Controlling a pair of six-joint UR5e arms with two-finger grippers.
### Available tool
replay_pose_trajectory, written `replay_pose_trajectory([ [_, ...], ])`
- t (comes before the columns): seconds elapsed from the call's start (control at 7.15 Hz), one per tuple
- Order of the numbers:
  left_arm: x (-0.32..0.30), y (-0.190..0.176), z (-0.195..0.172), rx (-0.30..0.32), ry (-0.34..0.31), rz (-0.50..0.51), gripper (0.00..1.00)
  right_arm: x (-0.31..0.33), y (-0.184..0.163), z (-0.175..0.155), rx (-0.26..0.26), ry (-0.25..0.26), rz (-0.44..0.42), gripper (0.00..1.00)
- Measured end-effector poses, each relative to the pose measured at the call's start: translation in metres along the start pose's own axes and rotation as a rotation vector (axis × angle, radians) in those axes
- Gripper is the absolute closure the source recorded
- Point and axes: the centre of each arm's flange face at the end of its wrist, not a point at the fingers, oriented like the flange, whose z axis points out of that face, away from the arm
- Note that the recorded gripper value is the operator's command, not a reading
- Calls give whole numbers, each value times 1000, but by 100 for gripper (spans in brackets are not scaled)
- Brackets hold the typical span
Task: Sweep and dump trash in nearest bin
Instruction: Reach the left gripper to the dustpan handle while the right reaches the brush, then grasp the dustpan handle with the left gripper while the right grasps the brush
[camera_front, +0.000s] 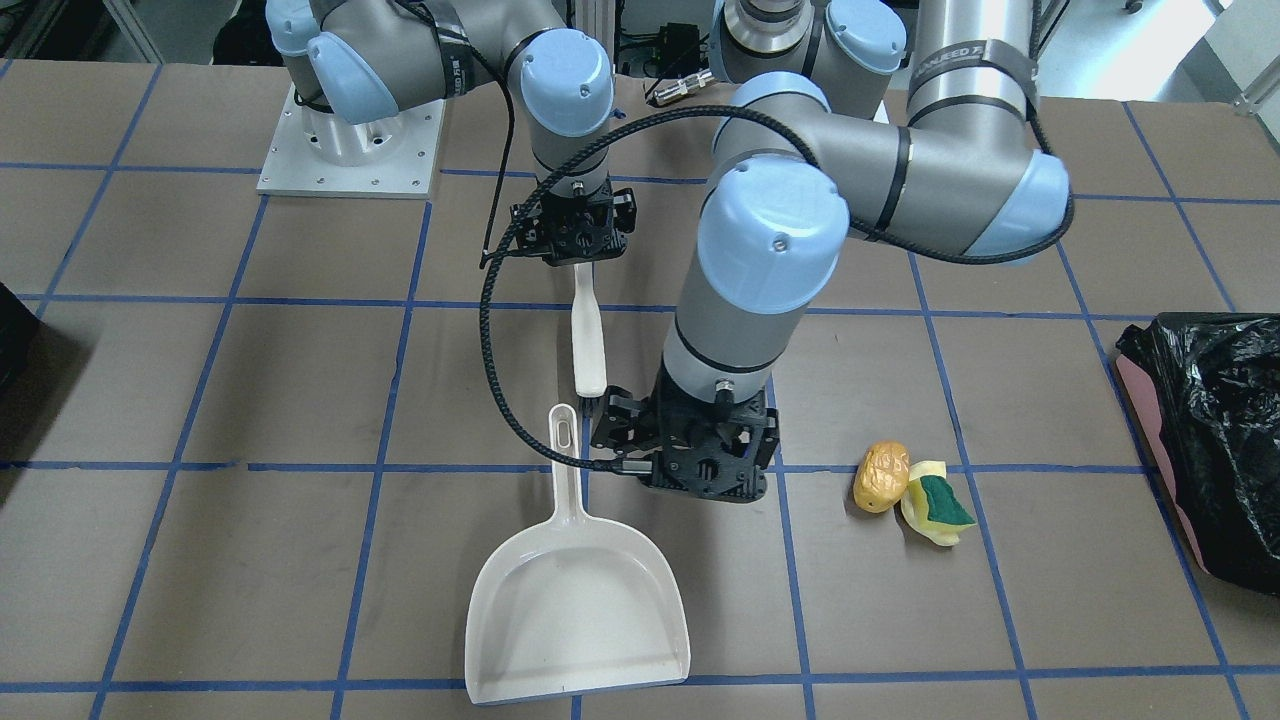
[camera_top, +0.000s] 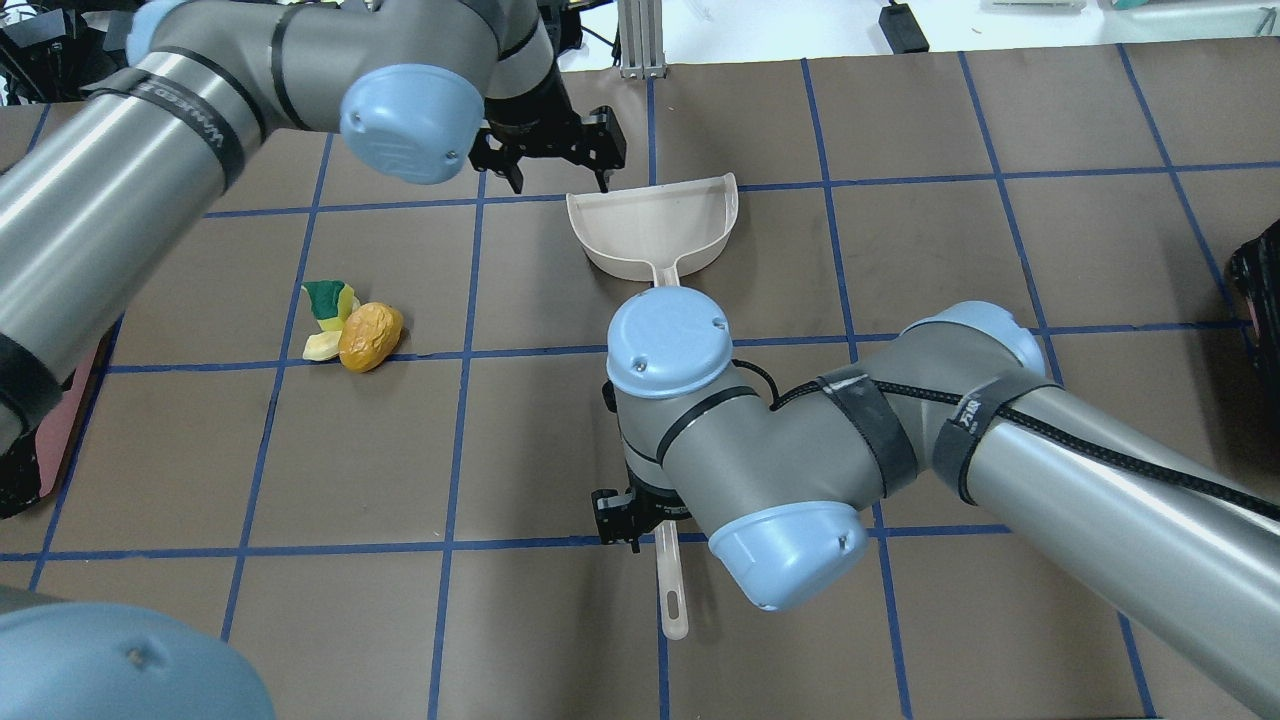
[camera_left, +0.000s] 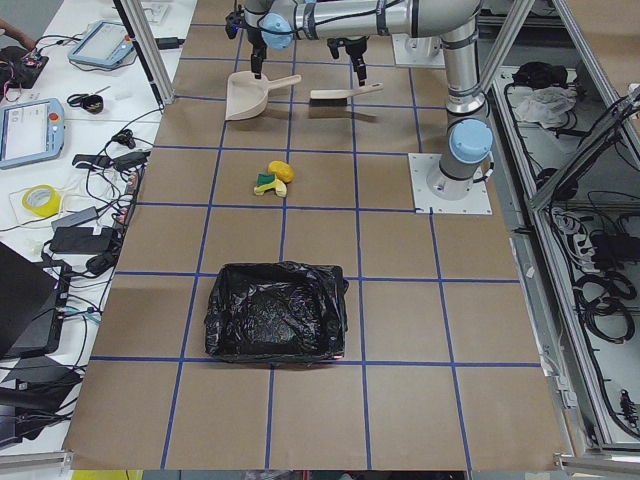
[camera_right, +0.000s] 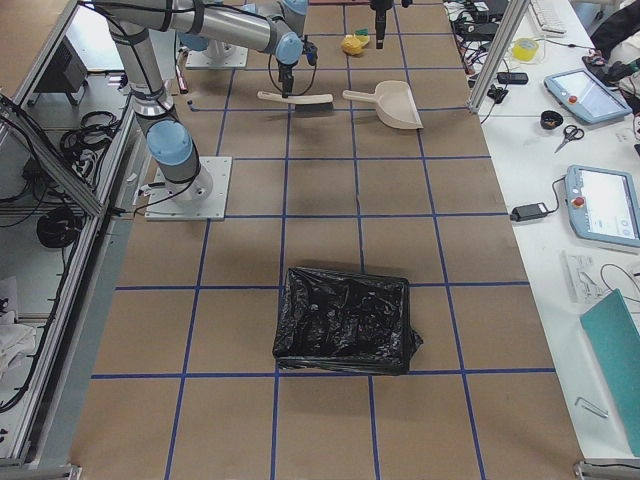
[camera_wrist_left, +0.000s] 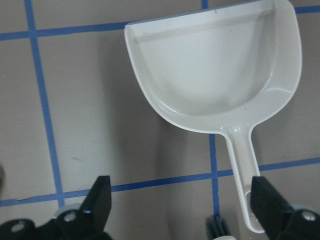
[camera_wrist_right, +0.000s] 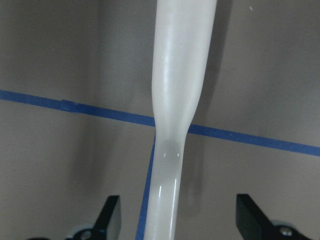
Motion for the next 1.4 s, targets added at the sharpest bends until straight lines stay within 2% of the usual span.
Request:
replay_pose_trajectory([
  [0.14, 23, 4, 21, -21, 3, 10, 0, -5, 1, 7, -6, 2, 8, 31],
  [0.56, 73, 20, 86, -87, -5, 7, 2, -19, 17, 26, -38, 23, 26, 38],
  [0.7, 83, 27, 104, -112, -12, -2, 2, -19, 23, 35, -53, 34, 26, 47],
  [0.84, 88, 33, 118, -135, -17, -26, 7, -18, 26, 40, -60, 41, 27, 65],
  [0.98, 91, 36, 126, -152, -19, -47, 18, -18, 27, 42, -62, 42, 29, 76],
  [1.12, 92, 39, 130, -163, -22, -57, 33, -19, 27, 41, -60, 39, 31, 100],
  [1.4, 93, 41, 132, -174, -26, -62, 44, -19, 26, 40, -57, 39, 35, 100],
])
